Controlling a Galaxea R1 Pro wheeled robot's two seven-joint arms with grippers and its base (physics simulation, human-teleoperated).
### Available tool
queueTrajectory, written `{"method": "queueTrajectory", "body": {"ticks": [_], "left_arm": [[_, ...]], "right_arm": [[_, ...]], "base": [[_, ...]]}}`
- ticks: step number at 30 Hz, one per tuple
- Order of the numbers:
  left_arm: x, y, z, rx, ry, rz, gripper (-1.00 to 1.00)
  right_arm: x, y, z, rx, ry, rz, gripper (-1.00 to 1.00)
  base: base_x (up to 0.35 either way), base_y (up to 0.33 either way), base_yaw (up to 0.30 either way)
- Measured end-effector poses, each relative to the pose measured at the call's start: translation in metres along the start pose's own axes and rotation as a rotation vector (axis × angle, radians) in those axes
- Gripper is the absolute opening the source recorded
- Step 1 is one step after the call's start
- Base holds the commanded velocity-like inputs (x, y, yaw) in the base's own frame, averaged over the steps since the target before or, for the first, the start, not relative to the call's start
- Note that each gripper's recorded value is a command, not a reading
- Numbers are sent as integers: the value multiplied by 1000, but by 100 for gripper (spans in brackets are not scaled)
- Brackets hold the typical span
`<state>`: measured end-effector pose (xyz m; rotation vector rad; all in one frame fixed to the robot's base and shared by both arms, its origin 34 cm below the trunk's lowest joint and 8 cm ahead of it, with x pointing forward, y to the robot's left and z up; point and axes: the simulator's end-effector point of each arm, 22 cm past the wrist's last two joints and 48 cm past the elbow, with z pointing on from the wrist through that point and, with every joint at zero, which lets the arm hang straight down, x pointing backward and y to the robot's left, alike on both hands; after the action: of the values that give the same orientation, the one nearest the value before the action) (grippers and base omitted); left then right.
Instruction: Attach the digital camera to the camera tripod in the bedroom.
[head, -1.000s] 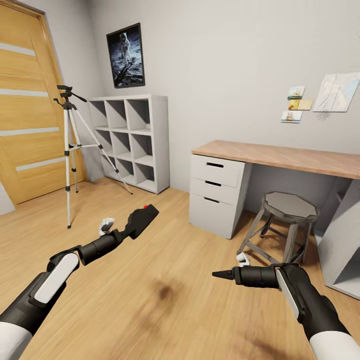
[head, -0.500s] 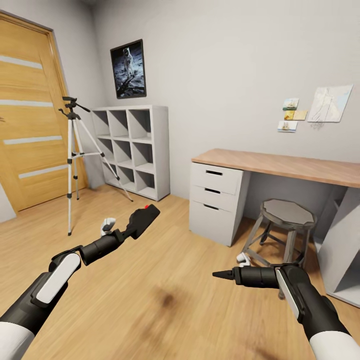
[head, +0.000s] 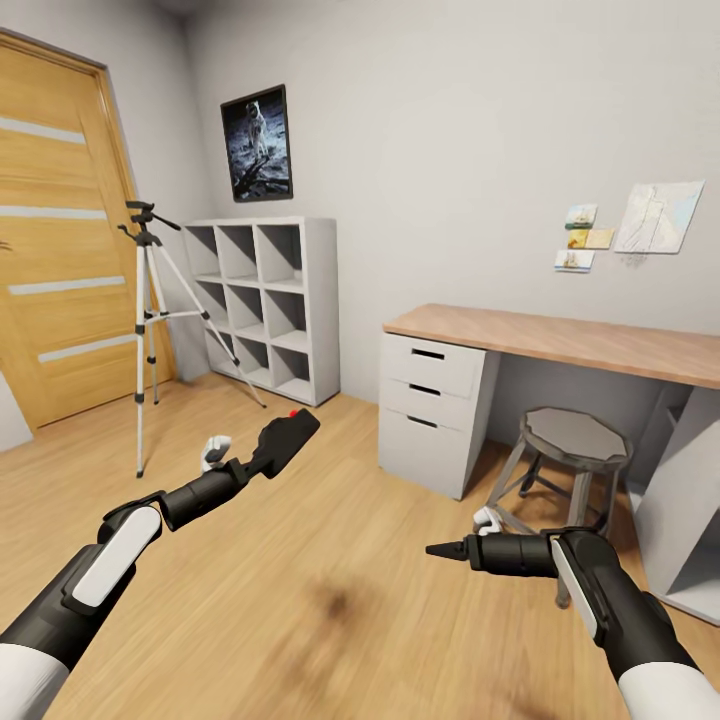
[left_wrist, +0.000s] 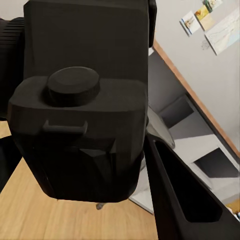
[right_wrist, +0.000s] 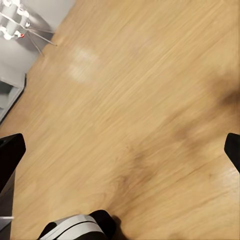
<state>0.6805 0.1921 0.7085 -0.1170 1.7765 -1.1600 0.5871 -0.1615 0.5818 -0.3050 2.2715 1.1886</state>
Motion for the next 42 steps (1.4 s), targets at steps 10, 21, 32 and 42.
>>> {"method": "queueTrajectory", "body": {"ticks": [10,21,32,42], "left_arm": [[-17,-14,3,0,0,0,-100],[-35,-26,5,-8,1,-9,-100],[-53,-40,7,-10,2,-12,-100],[-69,-54,9,-10,2,-14,-100]], "right_arm": [[-18,-2,-8,73,0,-5,100],[-37,11,-17,82,-1,-9,100],[-55,25,-26,83,0,-9,100],[-70,37,-34,84,0,-9,100]], "base": [[0,0,0],[0,0,0],[0,0,0],[0,0,0]]}}
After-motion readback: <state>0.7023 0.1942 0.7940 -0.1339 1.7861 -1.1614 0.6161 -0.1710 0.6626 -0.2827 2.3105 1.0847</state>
